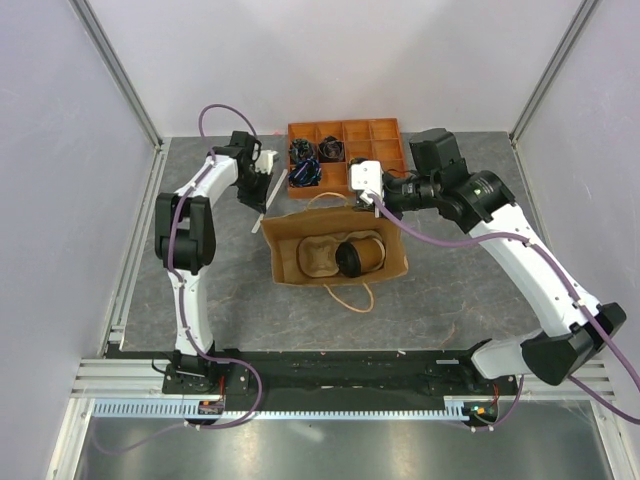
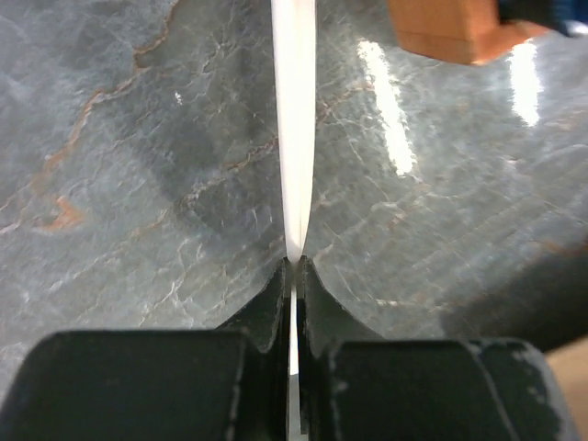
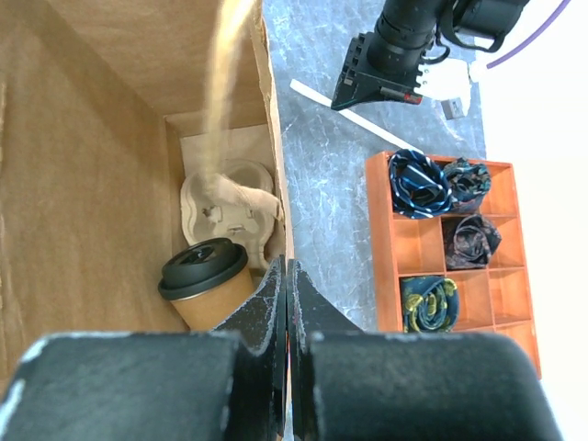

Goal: Pack the takeout coffee

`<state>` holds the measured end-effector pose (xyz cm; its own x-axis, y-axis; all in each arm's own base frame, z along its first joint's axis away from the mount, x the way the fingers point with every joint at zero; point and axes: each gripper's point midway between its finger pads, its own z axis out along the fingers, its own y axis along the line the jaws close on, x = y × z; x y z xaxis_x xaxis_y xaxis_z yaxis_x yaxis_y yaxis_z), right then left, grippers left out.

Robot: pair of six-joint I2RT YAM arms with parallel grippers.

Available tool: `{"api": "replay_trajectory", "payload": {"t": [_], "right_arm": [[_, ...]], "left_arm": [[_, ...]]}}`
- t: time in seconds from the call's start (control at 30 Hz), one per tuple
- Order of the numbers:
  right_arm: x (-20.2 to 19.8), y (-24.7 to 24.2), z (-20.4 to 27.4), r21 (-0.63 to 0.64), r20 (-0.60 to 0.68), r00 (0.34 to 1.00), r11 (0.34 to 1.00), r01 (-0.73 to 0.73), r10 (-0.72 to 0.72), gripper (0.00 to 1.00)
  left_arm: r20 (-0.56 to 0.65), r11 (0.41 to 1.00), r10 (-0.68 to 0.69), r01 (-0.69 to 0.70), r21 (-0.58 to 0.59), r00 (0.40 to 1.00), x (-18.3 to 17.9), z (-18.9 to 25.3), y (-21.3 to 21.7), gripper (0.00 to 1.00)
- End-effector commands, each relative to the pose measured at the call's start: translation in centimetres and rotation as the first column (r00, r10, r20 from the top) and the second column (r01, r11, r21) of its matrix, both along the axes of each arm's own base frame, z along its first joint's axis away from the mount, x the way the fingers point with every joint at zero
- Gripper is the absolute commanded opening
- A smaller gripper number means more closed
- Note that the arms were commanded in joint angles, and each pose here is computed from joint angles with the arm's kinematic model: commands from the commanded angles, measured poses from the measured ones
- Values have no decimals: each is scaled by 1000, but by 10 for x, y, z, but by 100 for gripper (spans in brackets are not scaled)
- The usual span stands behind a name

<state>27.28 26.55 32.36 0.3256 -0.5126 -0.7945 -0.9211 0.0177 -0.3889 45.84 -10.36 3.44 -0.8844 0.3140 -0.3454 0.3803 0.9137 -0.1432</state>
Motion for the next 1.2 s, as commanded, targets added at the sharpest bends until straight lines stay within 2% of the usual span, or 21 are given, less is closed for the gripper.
{"api": "replay_trajectory", "payload": {"t": [0.0, 0.17, 0.3, 0.47, 0.63, 0.77, 0.9, 0.97, 1.0, 1.03, 1.13, 1.17], "right_arm": [[-6, 2, 25, 63, 96, 995, 998, -17, 11, 0], [-9, 1, 28, 77, 125, 992, 997, -17, 7, 0], [-8, 2, 28, 82, 103, 995, 997, -2, -7, 0], [-2, 2, 22, 84, 45, 998, 995, 48, -52, 0], [23, 6, 15, 63, -69, 981, 981, 184, -180, 0], [33, 7, 5, 38, -127, 966, 972, 230, -223, 0], [41, 7, -2, 35, -186, 950, 965, 260, -250, 0], [47, 5, -3, 41, -219, 938, 958, 283, -268, 0], [51, 2, -2, 43, -230, 931, 953, 299, -282, 0], [53, 2, -4, 44, -240, 928, 952, 304, -285, 0], [59, -2, -8, 44, -276, 913, 945, 324, -300, 0], [60, -1, -9, 46, -291, 911, 947, 317, -291, 0]], "left_arm": [[114, 994, 25, -12, -109, 993, 11, 44, -15, 2], [130, 993, 29, -14, -118, 991, 11, 49, -16, 2], [190, 981, 31, 7, -192, 981, 14, 76, -25, 2], [316, 945, 53, 55, -323, 947, 19, 151, -37, 2], [443, 901, 29, 169, -400, 896, 4, 225, -46, 2], [565, 873, 17, 264, -410, 825, -15, 290, -47, 2], [674, 829, 1, 375, -414, 739, -50, 353, -45, 2], [713, 791, -30, 453, -411, 701, -70, 375, -51, 2], [747, 768, -49, 503, -397, 663, -86, 392, -54, 2], [766, 716, -94, 577, -392, 636, -103, 398, -62, 2], [819, 625, -161, 699, -347, 550, -142, 414, -77, 2], [830, 611, -178, 720, -328, 529, -150, 415, -81, 2]]}}
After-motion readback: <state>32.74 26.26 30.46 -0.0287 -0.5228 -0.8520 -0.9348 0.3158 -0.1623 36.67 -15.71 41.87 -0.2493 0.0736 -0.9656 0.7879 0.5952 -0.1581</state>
